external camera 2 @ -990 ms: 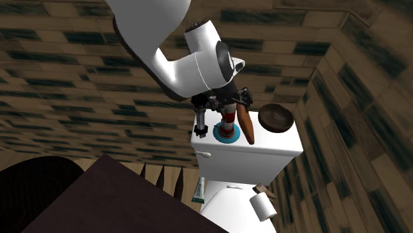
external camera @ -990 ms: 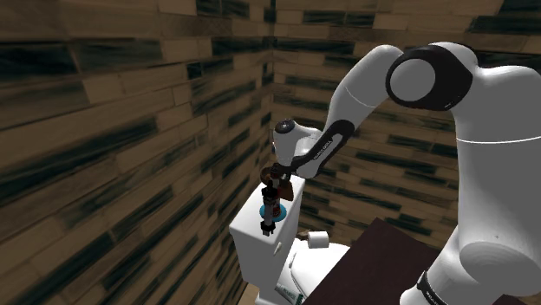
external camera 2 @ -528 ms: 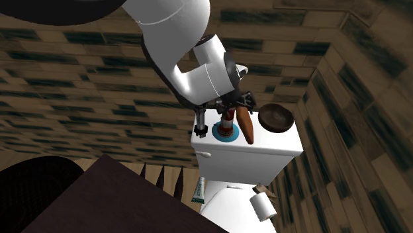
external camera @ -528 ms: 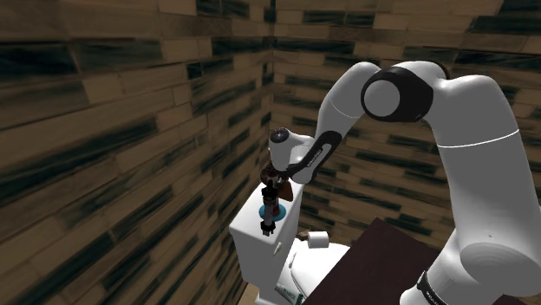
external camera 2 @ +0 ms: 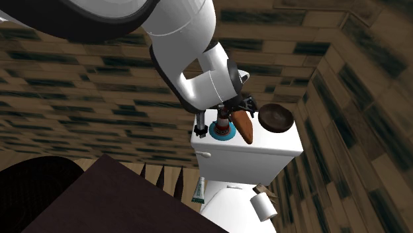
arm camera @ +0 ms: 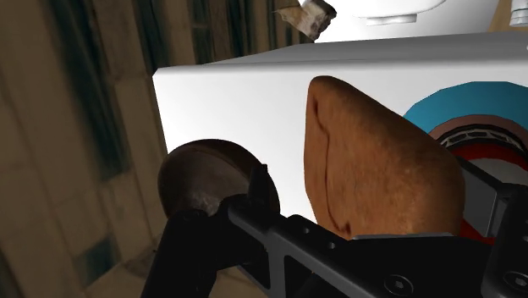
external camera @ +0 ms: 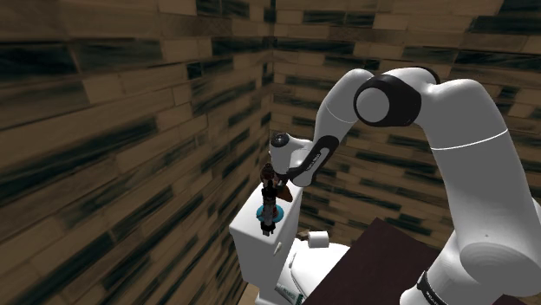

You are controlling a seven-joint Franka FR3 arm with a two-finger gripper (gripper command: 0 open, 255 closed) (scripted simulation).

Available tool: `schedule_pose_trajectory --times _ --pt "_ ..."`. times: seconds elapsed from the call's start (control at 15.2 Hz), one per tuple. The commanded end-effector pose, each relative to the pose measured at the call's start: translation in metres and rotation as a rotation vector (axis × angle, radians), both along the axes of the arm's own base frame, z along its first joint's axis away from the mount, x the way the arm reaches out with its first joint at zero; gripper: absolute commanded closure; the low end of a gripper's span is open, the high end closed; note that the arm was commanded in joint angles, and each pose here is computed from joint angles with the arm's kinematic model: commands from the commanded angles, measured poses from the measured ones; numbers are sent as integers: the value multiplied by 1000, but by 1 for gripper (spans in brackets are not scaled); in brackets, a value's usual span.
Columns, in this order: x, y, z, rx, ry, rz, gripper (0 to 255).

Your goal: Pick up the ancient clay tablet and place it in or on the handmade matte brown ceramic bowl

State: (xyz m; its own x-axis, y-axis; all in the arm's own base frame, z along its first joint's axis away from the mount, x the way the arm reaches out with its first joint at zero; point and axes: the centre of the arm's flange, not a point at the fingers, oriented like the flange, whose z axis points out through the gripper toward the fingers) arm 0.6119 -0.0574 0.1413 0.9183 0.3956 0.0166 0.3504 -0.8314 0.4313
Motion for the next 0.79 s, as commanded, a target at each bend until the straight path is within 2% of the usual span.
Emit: schedule_pose_trajectory --times 0.0,0.13,0.2,0.73 --pt "0 0 -1 0 0 0 0" --pt "0 0 -1 0 0 0 0" --pt "0 0 -1 0 0 0 255" --pt "0 0 0 0 0 0 255"
